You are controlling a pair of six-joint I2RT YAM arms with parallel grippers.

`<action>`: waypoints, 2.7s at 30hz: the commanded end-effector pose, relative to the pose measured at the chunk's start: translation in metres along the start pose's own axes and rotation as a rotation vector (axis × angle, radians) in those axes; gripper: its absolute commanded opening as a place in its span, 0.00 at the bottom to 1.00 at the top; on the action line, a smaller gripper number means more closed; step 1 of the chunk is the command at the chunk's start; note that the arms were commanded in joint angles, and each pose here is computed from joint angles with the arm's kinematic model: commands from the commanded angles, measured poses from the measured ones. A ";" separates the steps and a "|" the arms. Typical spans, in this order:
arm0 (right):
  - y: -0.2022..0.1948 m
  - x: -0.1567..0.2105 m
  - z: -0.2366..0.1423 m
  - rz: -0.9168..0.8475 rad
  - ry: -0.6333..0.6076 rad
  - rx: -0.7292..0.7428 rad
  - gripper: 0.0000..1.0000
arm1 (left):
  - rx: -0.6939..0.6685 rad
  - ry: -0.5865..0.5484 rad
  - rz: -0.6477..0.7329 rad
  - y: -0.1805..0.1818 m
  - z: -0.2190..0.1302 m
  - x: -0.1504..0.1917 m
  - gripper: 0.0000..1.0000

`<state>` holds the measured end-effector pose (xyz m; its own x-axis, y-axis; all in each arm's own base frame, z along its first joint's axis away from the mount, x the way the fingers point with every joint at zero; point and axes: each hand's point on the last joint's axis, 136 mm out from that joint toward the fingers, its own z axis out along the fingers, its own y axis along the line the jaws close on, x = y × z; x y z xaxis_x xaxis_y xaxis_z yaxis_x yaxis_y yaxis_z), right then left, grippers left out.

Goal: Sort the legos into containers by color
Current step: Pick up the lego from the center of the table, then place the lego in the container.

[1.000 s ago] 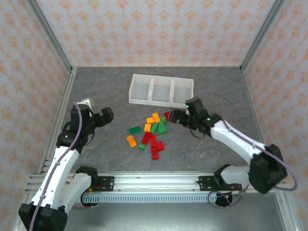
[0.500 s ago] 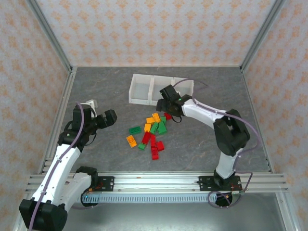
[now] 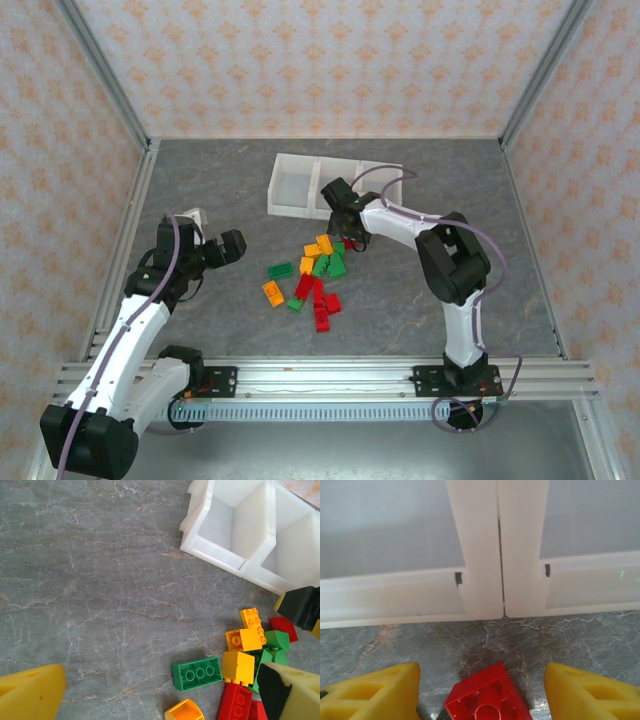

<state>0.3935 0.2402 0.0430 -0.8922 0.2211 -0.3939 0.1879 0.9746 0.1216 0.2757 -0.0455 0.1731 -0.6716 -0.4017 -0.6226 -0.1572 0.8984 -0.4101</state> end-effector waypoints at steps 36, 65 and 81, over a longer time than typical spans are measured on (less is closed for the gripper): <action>-0.051 0.029 -0.008 -0.047 -0.002 0.131 0.34 | -0.021 0.068 0.036 -0.001 0.010 0.014 0.99; -0.050 -0.123 -0.102 -0.077 -0.325 0.022 0.21 | 0.152 -0.011 0.097 -0.034 -0.017 0.007 0.99; -0.064 -0.142 -0.025 -0.143 -0.269 0.096 0.25 | 0.202 -0.066 0.104 -0.043 -0.026 0.000 0.99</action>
<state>0.4843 0.1487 0.1031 -0.8009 0.0760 -0.5940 0.1155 0.9929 -0.0288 0.2609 -0.0751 0.2037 -0.6427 -0.3377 -0.6877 0.0255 0.8877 -0.4597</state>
